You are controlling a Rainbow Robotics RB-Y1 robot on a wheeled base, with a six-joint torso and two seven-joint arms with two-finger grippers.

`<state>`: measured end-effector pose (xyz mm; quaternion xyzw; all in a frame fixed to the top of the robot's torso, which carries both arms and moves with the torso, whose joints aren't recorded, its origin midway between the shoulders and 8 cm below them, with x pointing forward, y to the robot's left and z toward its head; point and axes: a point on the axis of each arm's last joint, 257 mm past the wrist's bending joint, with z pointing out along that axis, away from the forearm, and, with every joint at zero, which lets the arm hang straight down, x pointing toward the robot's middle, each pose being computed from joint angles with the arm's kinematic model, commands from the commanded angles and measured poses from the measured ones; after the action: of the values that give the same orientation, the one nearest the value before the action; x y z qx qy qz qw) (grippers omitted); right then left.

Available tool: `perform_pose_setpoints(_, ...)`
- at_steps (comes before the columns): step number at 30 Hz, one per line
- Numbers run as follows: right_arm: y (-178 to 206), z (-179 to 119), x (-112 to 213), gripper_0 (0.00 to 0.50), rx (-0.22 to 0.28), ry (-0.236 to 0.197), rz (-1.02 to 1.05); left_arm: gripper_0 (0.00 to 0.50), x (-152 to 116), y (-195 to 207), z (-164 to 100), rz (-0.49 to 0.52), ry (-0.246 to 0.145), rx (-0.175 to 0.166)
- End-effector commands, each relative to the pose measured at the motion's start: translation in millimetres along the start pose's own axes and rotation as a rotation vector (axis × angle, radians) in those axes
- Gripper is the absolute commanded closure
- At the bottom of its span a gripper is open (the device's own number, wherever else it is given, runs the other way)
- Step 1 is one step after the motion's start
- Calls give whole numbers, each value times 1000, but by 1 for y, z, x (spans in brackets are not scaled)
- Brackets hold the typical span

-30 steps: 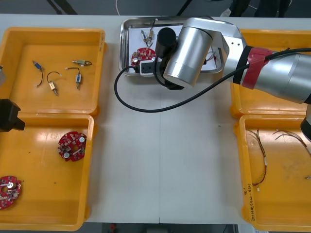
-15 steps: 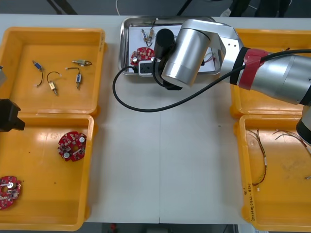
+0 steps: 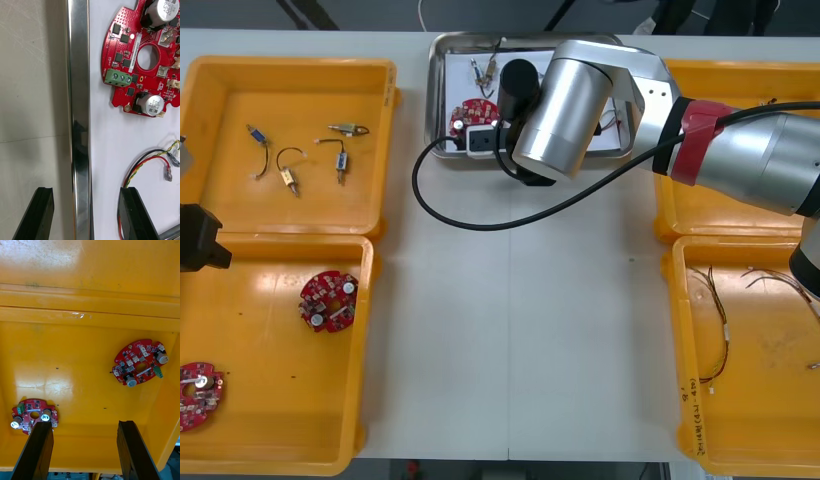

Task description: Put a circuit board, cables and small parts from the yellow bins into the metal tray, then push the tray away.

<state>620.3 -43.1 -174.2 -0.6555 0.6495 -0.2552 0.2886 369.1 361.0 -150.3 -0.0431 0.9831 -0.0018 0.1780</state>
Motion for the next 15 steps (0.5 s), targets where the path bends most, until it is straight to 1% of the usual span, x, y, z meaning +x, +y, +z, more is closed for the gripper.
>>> perform_pose_setpoints(1, -5, -21, -17, 0, -8, 2, 38, 0, -2, 14, -14, 26, -23, -45)
perform_pose_setpoints(13, -1, -77, -23, 0, -67, 50, 77, 0, -2, 14, -14, 26, -23, -45)
perform_pose_setpoints(15, 3, -84, -24, 0, -84, 42, 96, 0, -2, 14, -14, 26, -23, -45)
